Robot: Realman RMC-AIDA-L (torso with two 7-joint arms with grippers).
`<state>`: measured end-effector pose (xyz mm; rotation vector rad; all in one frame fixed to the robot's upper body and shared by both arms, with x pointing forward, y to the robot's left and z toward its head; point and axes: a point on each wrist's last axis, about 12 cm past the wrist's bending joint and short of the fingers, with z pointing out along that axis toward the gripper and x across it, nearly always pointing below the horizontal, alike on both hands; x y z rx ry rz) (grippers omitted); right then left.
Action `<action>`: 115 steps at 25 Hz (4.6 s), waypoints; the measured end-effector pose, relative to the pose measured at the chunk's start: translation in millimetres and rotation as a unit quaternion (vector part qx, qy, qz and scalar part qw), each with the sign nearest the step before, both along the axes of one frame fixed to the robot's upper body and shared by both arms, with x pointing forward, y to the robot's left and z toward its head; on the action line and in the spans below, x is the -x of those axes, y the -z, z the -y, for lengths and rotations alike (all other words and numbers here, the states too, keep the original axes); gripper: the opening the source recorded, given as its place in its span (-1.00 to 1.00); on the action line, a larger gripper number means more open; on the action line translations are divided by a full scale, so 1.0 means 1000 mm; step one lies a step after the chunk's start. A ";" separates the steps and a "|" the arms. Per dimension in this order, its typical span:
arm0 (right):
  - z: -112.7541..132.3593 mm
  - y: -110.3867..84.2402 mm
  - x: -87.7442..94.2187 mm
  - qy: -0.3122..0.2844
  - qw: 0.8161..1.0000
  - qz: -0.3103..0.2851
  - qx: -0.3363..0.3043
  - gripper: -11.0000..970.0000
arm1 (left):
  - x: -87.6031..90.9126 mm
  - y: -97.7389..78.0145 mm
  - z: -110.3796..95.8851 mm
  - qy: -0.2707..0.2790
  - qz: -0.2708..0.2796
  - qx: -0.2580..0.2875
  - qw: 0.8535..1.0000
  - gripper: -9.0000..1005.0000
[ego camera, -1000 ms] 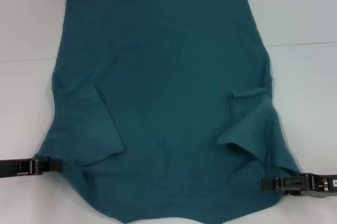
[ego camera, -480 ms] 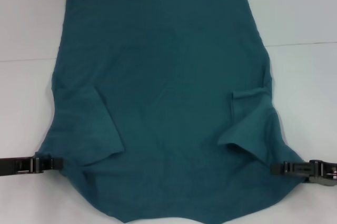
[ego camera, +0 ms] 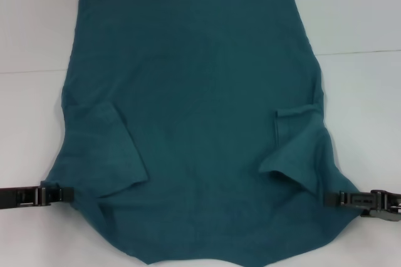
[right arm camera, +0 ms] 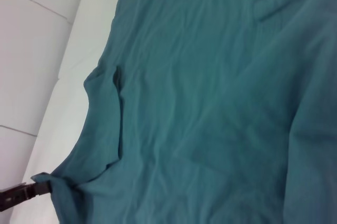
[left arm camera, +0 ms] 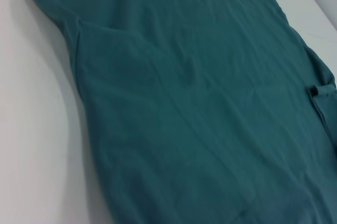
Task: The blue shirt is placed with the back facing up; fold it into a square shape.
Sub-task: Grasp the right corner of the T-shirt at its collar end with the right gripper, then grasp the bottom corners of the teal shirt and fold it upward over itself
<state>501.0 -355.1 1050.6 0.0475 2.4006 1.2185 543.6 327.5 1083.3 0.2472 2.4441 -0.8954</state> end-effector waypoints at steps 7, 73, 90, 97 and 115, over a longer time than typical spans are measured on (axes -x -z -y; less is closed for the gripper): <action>0.006 0.002 0.005 0.006 1.000 -0.001 0.003 0.65 | -0.001 -0.001 0.000 0.000 0.001 0.000 1.000 -0.98; 0.007 0.017 0.048 0.024 0.994 0.102 -0.016 -0.91 | 0.046 0.015 -0.032 -0.044 0.001 0.051 0.998 -0.98; 0.010 0.018 0.051 0.025 0.994 0.103 -0.009 -0.90 | 0.051 0.017 -0.034 -0.044 -0.004 0.053 0.998 -0.98; 0.011 0.020 0.064 0.007 0.994 0.107 -0.011 -0.90 | 0.064 0.020 -0.035 -0.035 -0.009 0.065 0.997 -0.98; 0.024 0.022 0.100 0.007 0.994 0.103 -0.020 -0.90 | 0.097 0.023 -0.046 -0.046 -0.011 0.101 0.994 -0.98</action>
